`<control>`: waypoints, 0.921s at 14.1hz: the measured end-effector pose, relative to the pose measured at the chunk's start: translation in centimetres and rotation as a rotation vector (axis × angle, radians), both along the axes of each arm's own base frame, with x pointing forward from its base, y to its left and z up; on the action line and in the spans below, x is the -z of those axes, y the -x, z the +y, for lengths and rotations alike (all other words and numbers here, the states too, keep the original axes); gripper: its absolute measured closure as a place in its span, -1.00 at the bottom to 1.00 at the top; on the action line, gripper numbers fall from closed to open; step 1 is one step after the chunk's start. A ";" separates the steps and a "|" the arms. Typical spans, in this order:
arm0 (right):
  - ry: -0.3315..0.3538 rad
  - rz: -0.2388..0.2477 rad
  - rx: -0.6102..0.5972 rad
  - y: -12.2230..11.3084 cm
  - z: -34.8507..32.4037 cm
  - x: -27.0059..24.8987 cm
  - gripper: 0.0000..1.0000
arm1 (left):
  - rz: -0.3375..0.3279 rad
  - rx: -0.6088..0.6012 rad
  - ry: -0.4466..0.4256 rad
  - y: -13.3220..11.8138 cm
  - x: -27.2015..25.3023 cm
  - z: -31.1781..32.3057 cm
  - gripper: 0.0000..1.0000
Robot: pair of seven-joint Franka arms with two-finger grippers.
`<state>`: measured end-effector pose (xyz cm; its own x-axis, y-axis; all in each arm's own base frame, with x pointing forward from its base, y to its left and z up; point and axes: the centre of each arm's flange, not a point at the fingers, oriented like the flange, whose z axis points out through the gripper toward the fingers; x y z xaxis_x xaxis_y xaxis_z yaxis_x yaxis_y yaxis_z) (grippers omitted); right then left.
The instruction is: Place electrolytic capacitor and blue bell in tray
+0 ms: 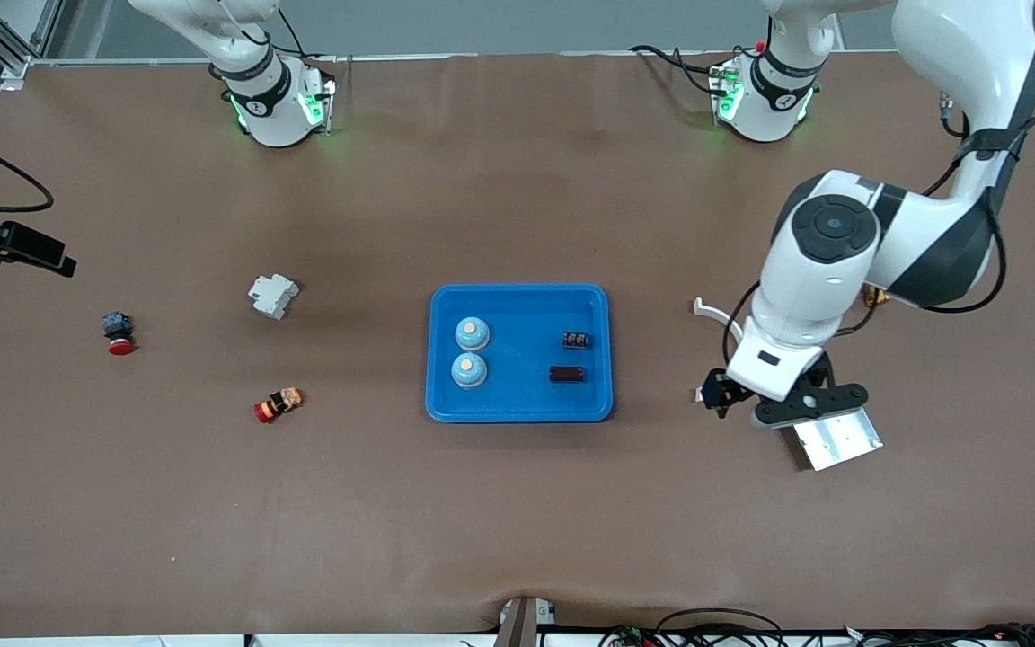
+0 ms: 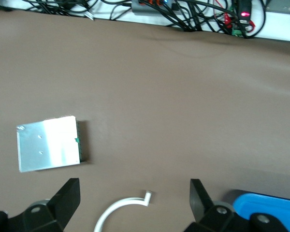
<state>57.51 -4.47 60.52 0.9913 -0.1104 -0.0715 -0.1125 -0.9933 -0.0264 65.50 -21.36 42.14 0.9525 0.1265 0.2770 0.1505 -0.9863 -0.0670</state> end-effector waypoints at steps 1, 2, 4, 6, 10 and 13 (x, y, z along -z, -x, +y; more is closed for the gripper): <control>0.000 0.000 0.000 0.0 0.0 0.0 -1.00 | 0.022 0.012 -0.021 -0.2 0.2 1.4 -1.00; 0.000 0.000 0.000 0.0 0.0 0.0 -1.00 | 0.045 0.025 -0.040 -0.5 0.2 2.9 -1.00; 0.000 0.001 0.003 0.0 -0.2 0.0 -1.00 | 0.070 0.032 -0.038 -1.0 -0.1 5.5 -1.00; 0.001 0.002 0.007 0.0 -0.4 0.0 -1.00 | 0.080 0.030 -0.036 -1.1 -0.7 6.9 -1.00; 0.001 0.002 0.006 0.0 -0.3 0.0 -1.00 | 0.124 0.085 -0.004 -0.6 -2.4 8.3 -1.00; 0.001 0.004 0.006 0.1 -0.3 0.0 -1.00 | 0.168 0.122 0.025 -0.2 -5.0 12.6 -1.00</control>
<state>57.44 -4.81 60.49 0.9904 -0.1164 -0.0752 -0.1186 -0.9926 -0.0255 65.69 -8.76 47.12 0.9937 0.0117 0.1117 0.0182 -0.9982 -0.0567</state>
